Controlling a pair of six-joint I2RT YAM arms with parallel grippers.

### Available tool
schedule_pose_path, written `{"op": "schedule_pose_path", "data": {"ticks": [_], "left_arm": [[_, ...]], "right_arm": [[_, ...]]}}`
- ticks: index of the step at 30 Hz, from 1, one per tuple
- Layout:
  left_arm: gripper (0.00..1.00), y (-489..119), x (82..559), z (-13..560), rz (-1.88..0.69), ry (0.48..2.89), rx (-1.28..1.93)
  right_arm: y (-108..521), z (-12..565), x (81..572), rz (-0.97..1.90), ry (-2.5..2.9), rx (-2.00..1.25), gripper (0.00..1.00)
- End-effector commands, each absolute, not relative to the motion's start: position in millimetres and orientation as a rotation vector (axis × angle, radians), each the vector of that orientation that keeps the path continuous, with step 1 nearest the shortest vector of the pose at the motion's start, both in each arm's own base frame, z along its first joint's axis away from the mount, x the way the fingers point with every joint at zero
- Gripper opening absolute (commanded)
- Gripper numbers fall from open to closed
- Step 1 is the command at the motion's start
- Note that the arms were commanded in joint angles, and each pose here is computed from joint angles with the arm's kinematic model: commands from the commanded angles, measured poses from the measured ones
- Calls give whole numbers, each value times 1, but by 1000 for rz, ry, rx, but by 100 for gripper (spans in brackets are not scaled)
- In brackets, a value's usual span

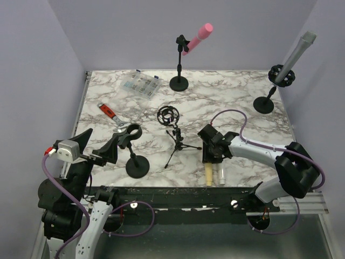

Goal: Remove the microphone from the stand

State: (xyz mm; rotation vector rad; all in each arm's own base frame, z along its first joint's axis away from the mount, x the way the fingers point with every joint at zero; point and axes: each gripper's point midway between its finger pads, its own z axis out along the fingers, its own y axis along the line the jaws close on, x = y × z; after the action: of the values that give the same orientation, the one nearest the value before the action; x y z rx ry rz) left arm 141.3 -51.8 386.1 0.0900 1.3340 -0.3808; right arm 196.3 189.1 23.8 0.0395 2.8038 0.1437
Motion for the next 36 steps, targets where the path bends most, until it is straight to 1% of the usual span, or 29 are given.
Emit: {"op": "schedule_pose_path", "data": {"ticks": [1, 16, 22, 27, 30, 33, 36], "left_arm": [[99, -48, 140, 387, -361, 1325, 81], [99, -48, 142, 383, -364, 1337, 78], [99, -49, 141, 384, -367, 1335, 79], [99, -50, 141, 384, -375, 1337, 76], [99, -52, 142, 384, -388, 1347, 79], [99, -54, 145, 384, -409, 1381, 69], [99, -58, 148, 384, -426, 1422, 71]], "right_arm": [[184, 15, 199, 110, 2792, 75, 38], [186, 13, 203, 119, 2781, 91, 52], [188, 22, 207, 122, 2766, 84, 54], [191, 38, 214, 133, 2733, 66, 59], [195, 50, 220, 149, 2711, 40, 63], [202, 70, 229, 177, 2674, -22, 71], [208, 109, 243, 214, 2591, -77, 79]]}}
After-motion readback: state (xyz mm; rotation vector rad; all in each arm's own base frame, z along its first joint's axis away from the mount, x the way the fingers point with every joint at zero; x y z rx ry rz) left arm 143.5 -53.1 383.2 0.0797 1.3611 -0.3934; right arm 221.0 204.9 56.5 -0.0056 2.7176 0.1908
